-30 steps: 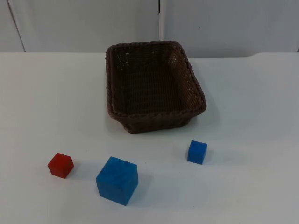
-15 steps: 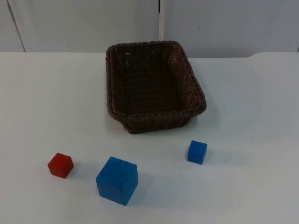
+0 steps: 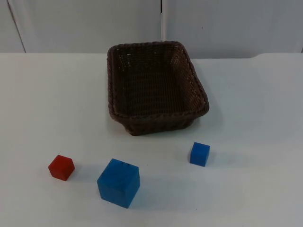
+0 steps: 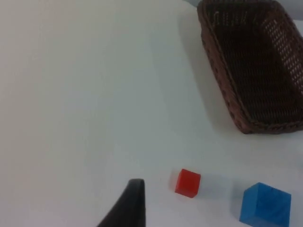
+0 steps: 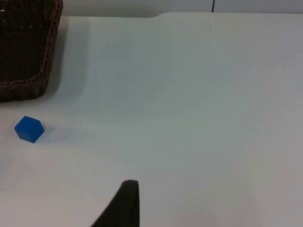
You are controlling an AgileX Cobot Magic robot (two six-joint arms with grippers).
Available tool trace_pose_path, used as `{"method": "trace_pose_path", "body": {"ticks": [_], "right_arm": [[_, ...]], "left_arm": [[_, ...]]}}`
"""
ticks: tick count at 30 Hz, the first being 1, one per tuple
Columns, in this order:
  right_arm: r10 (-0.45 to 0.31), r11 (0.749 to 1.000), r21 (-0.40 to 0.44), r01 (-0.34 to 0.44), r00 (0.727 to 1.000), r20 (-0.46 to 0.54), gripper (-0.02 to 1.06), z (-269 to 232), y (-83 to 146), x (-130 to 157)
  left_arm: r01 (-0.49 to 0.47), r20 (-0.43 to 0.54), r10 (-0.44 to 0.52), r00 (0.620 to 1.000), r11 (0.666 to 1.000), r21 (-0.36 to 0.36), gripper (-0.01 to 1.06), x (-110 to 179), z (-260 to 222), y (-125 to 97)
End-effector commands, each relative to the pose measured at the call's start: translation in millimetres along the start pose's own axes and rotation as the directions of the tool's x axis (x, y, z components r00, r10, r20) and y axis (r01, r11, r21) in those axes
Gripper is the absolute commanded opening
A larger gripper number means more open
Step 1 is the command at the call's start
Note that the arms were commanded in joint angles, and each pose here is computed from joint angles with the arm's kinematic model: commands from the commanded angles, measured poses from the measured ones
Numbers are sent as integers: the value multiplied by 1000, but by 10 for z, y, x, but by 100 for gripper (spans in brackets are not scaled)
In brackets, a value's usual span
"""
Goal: Pick up the basket with the left hand and place the largest block into the basket with the right hand.
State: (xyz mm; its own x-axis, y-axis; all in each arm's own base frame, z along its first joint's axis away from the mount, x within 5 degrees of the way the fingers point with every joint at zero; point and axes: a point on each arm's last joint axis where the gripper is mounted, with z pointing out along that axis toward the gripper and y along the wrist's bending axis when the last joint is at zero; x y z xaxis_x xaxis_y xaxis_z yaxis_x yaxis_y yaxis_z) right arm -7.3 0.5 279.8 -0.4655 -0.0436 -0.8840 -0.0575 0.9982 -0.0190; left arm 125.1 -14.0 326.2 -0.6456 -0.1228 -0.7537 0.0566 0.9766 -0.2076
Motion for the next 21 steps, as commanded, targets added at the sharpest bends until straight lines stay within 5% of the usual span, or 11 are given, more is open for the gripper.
{"method": "trace_pose_path", "body": {"ticks": [1,21], "right_arm": [[-3,1000,4,3,1000,9,105,2,3,1],[-4,1000,7,4,1000,9,105,2,1,1]], "left_arm": [[18,0,-18,1000,1000,7,105,-52,63,3],[-15,-106,21,994,998,58,105,-383,653,43]]}}
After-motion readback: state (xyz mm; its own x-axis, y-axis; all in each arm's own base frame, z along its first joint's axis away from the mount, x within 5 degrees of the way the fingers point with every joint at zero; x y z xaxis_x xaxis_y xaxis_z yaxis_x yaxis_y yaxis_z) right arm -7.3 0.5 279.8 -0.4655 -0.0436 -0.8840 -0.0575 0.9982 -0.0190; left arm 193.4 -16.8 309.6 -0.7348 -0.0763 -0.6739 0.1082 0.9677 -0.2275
